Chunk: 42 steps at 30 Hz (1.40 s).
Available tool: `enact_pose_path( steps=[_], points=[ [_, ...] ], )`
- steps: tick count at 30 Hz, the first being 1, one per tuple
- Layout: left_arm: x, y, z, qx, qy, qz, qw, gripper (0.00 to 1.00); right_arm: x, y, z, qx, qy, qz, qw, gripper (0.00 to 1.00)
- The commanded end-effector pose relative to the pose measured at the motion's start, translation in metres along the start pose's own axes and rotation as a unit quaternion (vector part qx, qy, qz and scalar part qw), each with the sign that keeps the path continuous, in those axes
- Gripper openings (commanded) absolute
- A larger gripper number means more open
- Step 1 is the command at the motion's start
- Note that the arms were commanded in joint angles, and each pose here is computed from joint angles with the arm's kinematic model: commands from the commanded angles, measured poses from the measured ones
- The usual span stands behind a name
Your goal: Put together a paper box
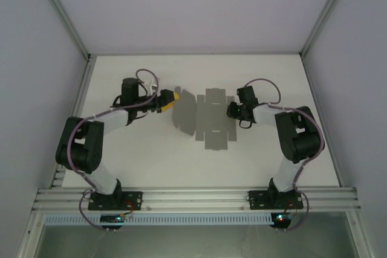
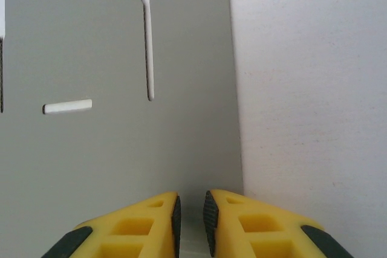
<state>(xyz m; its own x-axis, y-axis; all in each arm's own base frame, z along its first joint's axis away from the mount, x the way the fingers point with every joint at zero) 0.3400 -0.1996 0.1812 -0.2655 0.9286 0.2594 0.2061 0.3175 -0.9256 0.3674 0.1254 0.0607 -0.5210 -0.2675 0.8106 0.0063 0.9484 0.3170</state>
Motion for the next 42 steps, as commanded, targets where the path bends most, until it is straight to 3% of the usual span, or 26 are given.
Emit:
enact_pose_path(
  steps=[1, 6, 13, 16, 21, 24, 27, 31, 35, 39, 42],
  points=[
    [-0.011, -0.023, 0.007, -0.020, 0.043, 0.017, 0.999, 0.79, -0.020, -0.021, 0.085, -0.004, 0.160, 0.033, 0.987, 0.24],
    [-0.017, 0.007, 0.011, -0.019, 0.049, -0.113, 0.992, 0.80, -0.022, -0.020, 0.089, -0.007, 0.162, 0.027, 0.986, 0.24],
    [-0.046, 0.024, 0.012, -0.022, 0.069, -0.150, 0.986, 0.79, -0.026, -0.017, 0.090, -0.006, 0.162, 0.014, 0.987, 0.24],
    [-0.053, 0.027, 0.010, -0.021, 0.075, -0.169, 0.982, 0.70, -0.024, -0.018, 0.091, -0.008, 0.161, 0.016, 0.987, 0.24],
    [-0.041, 0.025, 0.008, -0.055, 0.050, -0.244, 0.967, 0.65, -0.023, -0.020, 0.091, -0.007, 0.161, 0.025, 0.987, 0.24],
    [-0.027, 0.029, 0.007, -0.066, 0.038, -0.303, 0.950, 0.55, -0.022, -0.020, 0.089, -0.006, 0.158, 0.028, 0.987, 0.25],
    [-0.022, 0.031, 0.008, -0.071, 0.031, -0.320, 0.944, 0.31, -0.017, -0.014, 0.078, 0.004, 0.138, 0.022, 0.990, 0.28],
    [-0.023, 0.019, 0.005, -0.087, 0.020, -0.286, 0.954, 0.00, 0.002, 0.001, 0.053, 0.024, 0.101, -0.007, 0.995, 0.37],
    [-0.011, -0.005, -0.005, -0.104, -0.025, -0.239, 0.965, 0.00, 0.040, 0.014, 0.016, 0.048, 0.035, -0.042, 0.997, 0.57],
    [0.021, -0.043, -0.020, -0.094, -0.089, -0.083, 0.988, 0.00, 0.090, 0.024, -0.012, 0.069, -0.038, -0.096, 0.992, 0.74],
    [0.045, -0.071, -0.024, -0.102, -0.111, 0.009, 0.989, 0.00, 0.125, 0.032, -0.022, 0.088, -0.087, -0.166, 0.978, 0.81]
  ],
)
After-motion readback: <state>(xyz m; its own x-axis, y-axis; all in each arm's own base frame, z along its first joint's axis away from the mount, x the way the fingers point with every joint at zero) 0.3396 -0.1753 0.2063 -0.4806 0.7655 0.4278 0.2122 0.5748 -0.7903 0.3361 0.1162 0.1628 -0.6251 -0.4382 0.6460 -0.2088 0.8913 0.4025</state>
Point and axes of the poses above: each hand's point on the last joint's axis, 136 mm out from that joint toward the fingers, its own x axis back along the fingers, its own y axis along the line the jaws close on, z = x × y, the point moved 5 cm from there along x, back along the fingers, and after that the axes turned 4 degrees about x, right-handed, at the moved point
